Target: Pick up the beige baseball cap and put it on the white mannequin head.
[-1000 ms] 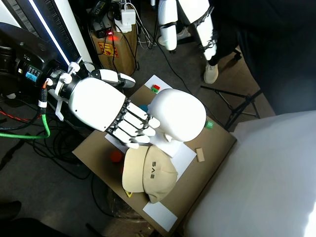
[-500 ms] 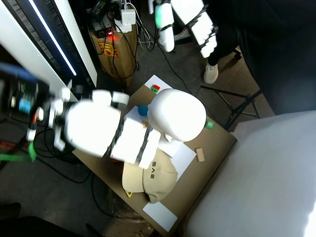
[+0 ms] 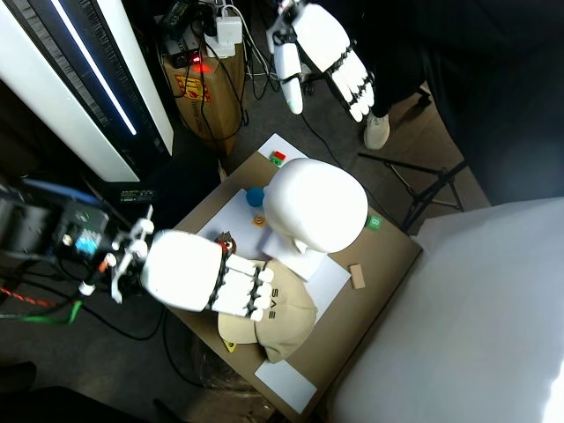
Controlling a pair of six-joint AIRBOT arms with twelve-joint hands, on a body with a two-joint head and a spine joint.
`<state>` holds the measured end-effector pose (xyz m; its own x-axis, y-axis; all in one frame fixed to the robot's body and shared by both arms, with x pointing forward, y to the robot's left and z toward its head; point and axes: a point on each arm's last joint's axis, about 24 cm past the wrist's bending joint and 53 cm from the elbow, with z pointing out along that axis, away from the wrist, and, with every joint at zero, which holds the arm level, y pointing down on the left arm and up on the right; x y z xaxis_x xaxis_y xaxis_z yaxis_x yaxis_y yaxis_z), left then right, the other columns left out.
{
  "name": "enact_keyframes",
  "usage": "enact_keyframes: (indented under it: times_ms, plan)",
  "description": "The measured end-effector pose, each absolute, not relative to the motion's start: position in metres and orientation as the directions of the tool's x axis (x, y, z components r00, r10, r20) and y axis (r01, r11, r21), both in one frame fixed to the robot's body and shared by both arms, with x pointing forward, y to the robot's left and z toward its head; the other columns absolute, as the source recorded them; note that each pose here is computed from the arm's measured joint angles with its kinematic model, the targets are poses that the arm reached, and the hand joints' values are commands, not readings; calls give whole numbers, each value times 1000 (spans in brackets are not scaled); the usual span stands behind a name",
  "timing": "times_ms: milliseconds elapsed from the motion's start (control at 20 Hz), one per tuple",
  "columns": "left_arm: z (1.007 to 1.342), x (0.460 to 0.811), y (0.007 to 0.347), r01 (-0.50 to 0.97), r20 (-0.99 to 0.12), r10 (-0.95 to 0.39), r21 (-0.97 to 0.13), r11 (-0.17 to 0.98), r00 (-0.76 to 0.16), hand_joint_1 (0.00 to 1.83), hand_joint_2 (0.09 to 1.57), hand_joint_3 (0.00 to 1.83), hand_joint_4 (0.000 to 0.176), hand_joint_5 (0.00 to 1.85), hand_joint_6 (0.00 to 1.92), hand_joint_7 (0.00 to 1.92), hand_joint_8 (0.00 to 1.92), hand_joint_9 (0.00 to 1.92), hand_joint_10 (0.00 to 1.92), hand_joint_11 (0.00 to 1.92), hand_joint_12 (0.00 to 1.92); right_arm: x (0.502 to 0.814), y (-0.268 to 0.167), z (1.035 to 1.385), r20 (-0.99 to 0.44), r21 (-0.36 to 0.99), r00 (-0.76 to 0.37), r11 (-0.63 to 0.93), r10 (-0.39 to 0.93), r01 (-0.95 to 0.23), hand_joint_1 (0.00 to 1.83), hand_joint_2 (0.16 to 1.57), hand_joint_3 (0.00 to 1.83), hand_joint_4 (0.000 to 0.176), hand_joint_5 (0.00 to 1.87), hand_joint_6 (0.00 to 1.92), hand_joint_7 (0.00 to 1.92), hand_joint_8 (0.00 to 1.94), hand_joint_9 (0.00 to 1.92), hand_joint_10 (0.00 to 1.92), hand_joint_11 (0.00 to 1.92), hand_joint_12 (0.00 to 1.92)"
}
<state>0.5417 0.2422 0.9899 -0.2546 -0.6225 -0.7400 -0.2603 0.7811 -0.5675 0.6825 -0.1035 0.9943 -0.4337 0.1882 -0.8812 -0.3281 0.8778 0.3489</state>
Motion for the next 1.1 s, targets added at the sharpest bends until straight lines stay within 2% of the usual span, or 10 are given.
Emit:
enact_keyframes:
  times_ms: [250, 450, 500, 700, 800, 900, 1100]
  plan:
    - [957, 537, 243, -285, -736, -611, -542, 790, -294, 0, 1158, 2, 0, 67, 1, 38, 1, 18, 1, 0, 300, 689, -106, 956, -892, 307, -430, 888, 142, -343, 1222, 1157, 8, 0, 98, 4, 129, 2, 95, 1, 0, 424]
    - [953, 540, 228, -236, -726, -618, -571, 787, -303, 0, 1158, 2, 0, 72, 2, 49, 4, 23, 3, 0, 298, 700, -98, 941, -890, 309, -431, 892, 148, -331, 1224, 1161, 9, 0, 100, 3, 130, 2, 96, 1, 0, 418]
    - [950, 540, 225, -231, -724, -618, -573, 786, -307, 0, 1159, 1, 0, 93, 6, 80, 8, 48, 7, 0, 382, 703, -94, 937, -893, 301, -427, 893, 142, -334, 1233, 1163, 8, 0, 101, 3, 131, 2, 97, 1, 0, 416]
    - [945, 542, 225, -228, -725, -619, -575, 786, -304, 0, 1165, 3, 0, 99, 3, 83, 1, 59, 5, 0, 418, 711, -76, 921, -889, 290, -443, 892, 116, -348, 1244, 1166, 5, 0, 103, 2, 144, 3, 110, 4, 0, 461]
    - [942, 542, 225, -227, -724, -616, -573, 788, -310, 0, 1164, 1, 0, 94, 0, 59, 0, 35, 1, 0, 344, 720, -71, 917, -872, 310, -472, 892, 129, -329, 1254, 1166, 4, 0, 108, 3, 151, 4, 117, 5, 0, 477]
    - [937, 542, 224, -218, -727, -608, -568, 794, -318, 0, 1162, 0, 0, 91, 0, 66, 2, 49, 5, 0, 362, 726, -68, 914, -862, 316, -489, 894, 132, -316, 1251, 1170, 5, 0, 107, 2, 153, 4, 117, 4, 0, 478]
    - [930, 547, 227, -228, -714, -630, -587, 777, -305, 0, 1161, 0, 0, 85, 0, 70, 2, 59, 5, 0, 407, 724, -59, 903, -853, 312, -509, 895, 116, -319, 1253, 1172, 6, 0, 111, 3, 154, 3, 118, 4, 0, 478]
